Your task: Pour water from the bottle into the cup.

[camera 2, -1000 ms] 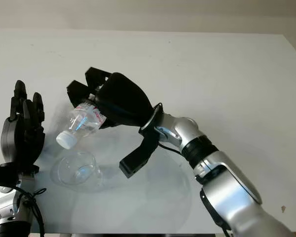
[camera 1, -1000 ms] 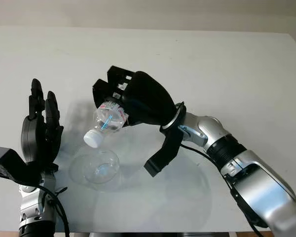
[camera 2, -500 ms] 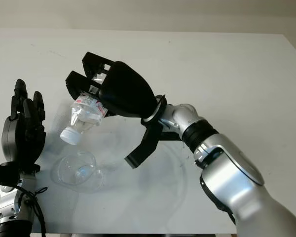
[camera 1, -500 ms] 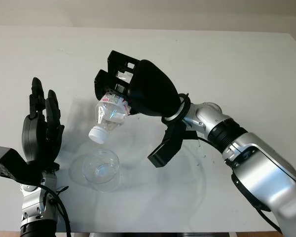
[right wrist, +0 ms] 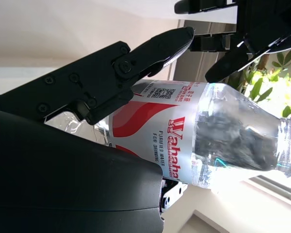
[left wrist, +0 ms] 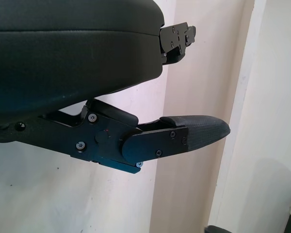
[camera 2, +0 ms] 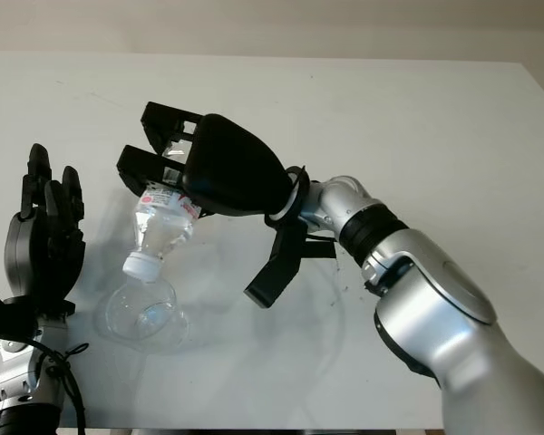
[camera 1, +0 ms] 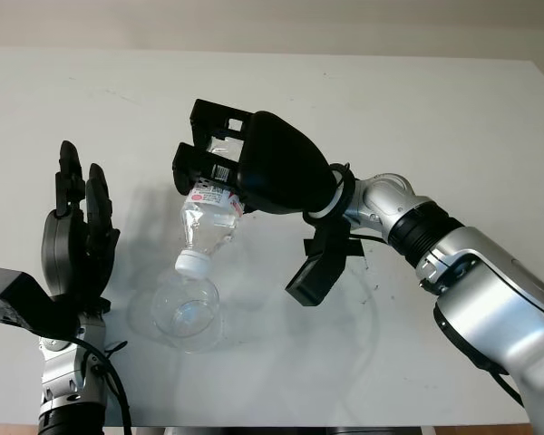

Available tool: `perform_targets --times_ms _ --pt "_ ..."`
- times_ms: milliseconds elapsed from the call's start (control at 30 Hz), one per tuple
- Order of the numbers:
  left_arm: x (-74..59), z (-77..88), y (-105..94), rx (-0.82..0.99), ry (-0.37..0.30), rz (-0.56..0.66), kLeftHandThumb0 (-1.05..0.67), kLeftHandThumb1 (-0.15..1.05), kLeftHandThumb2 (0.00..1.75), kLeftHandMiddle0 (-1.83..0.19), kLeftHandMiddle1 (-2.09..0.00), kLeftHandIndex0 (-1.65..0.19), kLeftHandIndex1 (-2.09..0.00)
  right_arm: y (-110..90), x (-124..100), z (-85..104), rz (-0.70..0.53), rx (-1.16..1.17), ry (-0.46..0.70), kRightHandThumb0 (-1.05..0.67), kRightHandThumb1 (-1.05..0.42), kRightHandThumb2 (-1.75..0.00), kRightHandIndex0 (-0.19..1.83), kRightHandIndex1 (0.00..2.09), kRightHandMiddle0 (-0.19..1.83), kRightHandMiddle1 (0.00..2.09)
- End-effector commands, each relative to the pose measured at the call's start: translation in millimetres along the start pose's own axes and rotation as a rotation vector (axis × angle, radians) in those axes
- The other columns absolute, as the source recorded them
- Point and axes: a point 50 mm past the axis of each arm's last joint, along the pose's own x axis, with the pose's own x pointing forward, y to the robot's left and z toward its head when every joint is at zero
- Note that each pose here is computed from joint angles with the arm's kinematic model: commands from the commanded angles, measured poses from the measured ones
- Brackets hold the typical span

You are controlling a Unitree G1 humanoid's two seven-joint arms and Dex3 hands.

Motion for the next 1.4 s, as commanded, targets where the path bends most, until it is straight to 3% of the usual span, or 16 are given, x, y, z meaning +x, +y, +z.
perform_targets --times_ms 0,133,333,567,967,1033,1067,1100,1200,1367 --pt "-5.1 -6.7 -2.6 -0.012 0.023 0.008 -0.72 1.05 0.56 0.15 -0.05 0.17 -0.05 -5 7 -2.1 -0.027 -0.024 -0.040 -0.51 -1.05 -0.09 1.23 2.09 0.59 1.98" --pt "-5.0 -6.9 -3.4 -0.017 0.021 0.007 -0.72 1.05 0.55 0.15 -0.06 0.17 -0.05 -3 8 1.0 -0.040 -0.042 -0.061 -0.51 -1.05 -0.10 1.27 2.09 0.64 2.06" --pt "-5.5 -7.3 -3.9 -0.024 0.023 0.008 -0.72 1.05 0.54 0.15 -0.05 0.17 -0.06 -2 7 4.9 -0.039 -0.053 -0.107 -0.48 -1.04 -0.07 1.21 2.09 0.47 1.79" --pt "-4.7 -7.7 -4.5 -0.029 0.027 0.004 -0.72 1.05 0.54 0.16 -0.05 0.18 -0.05 -1 8 5.8 -0.007 -0.078 -0.144 -0.48 -1.03 -0.05 1.21 2.09 0.47 1.62" --pt "-4.7 -7.3 -4.4 -0.033 0.026 0.000 -0.72 1.05 0.55 0.17 -0.05 0.19 -0.05 2 8 6.3 -0.001 -0.109 -0.147 -0.47 -1.01 -0.05 1.21 2.09 0.52 1.57" --pt "-4.5 -7.1 -4.1 -0.027 0.026 -0.002 -0.72 1.05 0.55 0.18 -0.05 0.19 -0.04 2 8 6.3 -0.012 -0.085 -0.116 -0.48 -1.01 -0.05 1.21 2.09 0.55 1.59" --pt "-4.4 -7.0 -4.0 -0.026 0.026 0.000 -0.72 1.05 0.55 0.18 -0.05 0.19 -0.04 2 8 5.9 -0.021 -0.072 -0.085 -0.49 -1.03 -0.06 1.23 2.09 0.62 1.73" --pt "-4.3 -7.0 -3.9 -0.028 0.026 0.002 -0.72 1.05 0.55 0.17 -0.05 0.18 -0.05 2 7 5.1 -0.031 -0.049 -0.044 -0.50 -1.04 -0.11 1.26 2.09 0.81 1.94" --pt "-4.2 -6.8 -3.4 -0.028 0.024 0.005 -0.72 1.05 0.54 0.16 -0.06 0.18 -0.05 2 1 -1.6 -0.030 0.022 0.115 -0.47 -1.05 -0.20 1.32 2.09 1.19 2.08" --pt "-4.4 -6.3 -1.7 -0.022 0.021 0.005 -0.72 1.05 0.54 0.15 -0.06 0.17 -0.06 -4 -11 -14.0 -0.073 0.190 0.361 -0.40 -1.05 -0.27 1.33 2.09 1.24 2.09"
